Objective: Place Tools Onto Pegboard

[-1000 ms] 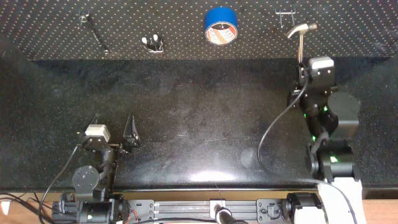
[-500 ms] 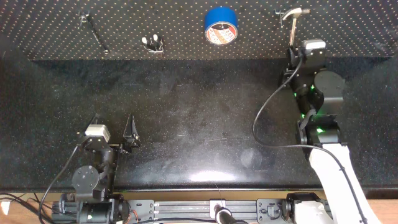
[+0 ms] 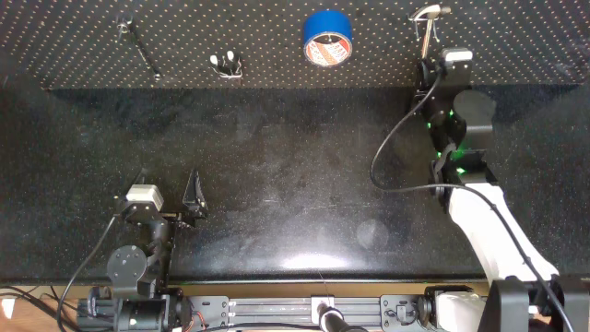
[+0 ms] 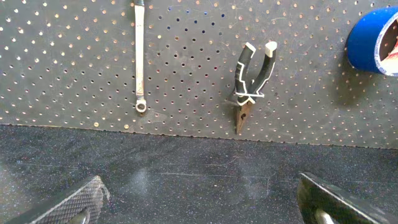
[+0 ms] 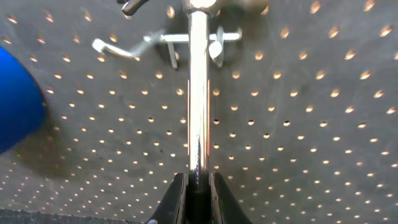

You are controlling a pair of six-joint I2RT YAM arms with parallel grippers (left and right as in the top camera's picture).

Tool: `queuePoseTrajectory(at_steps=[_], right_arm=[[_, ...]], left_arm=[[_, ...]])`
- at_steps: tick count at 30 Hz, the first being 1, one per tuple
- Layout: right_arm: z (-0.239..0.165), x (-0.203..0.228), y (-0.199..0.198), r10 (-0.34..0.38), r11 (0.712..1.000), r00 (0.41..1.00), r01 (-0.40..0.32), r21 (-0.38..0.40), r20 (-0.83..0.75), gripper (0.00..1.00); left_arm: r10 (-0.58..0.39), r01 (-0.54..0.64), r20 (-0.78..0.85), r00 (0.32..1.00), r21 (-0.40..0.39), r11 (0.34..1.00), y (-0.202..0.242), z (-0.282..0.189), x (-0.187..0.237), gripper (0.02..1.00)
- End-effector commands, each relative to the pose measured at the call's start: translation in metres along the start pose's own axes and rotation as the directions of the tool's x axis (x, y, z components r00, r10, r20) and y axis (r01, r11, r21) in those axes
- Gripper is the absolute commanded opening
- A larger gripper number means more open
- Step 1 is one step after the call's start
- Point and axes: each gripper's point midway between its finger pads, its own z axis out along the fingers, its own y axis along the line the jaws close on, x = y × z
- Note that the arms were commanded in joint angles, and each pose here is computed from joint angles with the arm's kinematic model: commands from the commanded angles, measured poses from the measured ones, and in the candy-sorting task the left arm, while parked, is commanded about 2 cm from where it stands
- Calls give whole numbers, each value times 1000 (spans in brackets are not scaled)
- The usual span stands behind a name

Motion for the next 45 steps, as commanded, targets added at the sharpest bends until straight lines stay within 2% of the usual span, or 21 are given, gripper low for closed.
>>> queuePoseTrajectory(at_steps=[1, 5, 6, 8, 9, 19, 23, 26, 31, 32, 34, 36, 37, 40, 45], right_arm=[[10, -16, 3, 20, 1000, 999, -20, -14, 39, 75], [10, -16, 3, 33, 999, 999, -32, -15, 39, 75], [10, -16, 3, 51, 999, 998, -51, -15, 38, 257], [10, -16, 3, 89, 996, 995, -88, -17, 38, 807], [10, -16, 3, 92, 996, 995, -91, -17, 37, 912], [10, -17, 3, 91, 996, 995, -91, -17, 41, 923], [0, -34, 5, 86, 996, 993, -85, -23, 80, 925], [-28, -43, 9, 83, 996, 991, -81, -26, 106, 928], [-81, -25, 10, 84, 996, 991, -84, -4, 108, 930], [-100, -16, 4, 85, 995, 990, -90, 36, 110, 930], [-143, 9, -22, 91, 977, 991, -108, 185, 101, 930], [-172, 21, -33, 91, 960, 989, -118, 253, 117, 930], [-191, 23, -32, 85, 959, 983, -124, 253, 160, 930], [-213, 31, -28, 78, 961, 976, -128, 247, 203, 932], [-206, 51, -19, 116, 971, 980, -146, 190, 160, 932]], left_arm=[[-4, 4, 1, 1000, -18, 1000, 3, 0, 1, 996], [-3, 3, 1, 1000, -18, 1000, 3, 0, 0, 998], [-3, 3, 1, 1000, -18, 1000, 3, 0, 0, 996], [-3, 3, 1, 1000, -18, 1000, 3, 0, 0, 996], [-3, 3, 1, 1000, -18, 1000, 3, 0, 0, 996], [-3, 3, 1, 1000, -18, 1000, 3, 0, 0, 996], [-3, 3, 1, 1000, -18, 1000, 3, 0, 0, 996], [-3, 3, 1, 1000, -18, 1000, 3, 0, 0, 996], [-3, 3, 1, 1000, -18, 1000, 3, 0, 0, 996], [-3, 3, 1, 1000, -18, 1000, 3, 0, 0, 996], [-3, 3, 1, 1000, -18, 1000, 3, 0, 0, 996], [-3, 3, 1, 1000, -18, 1000, 3, 0, 0, 996], [-3, 3, 1, 1000, -18, 1000, 3, 0, 0, 996], [-3, 3, 1, 1000, -18, 1000, 3, 0, 0, 996], [-3, 3, 1, 1000, -18, 1000, 3, 0, 0, 996]])
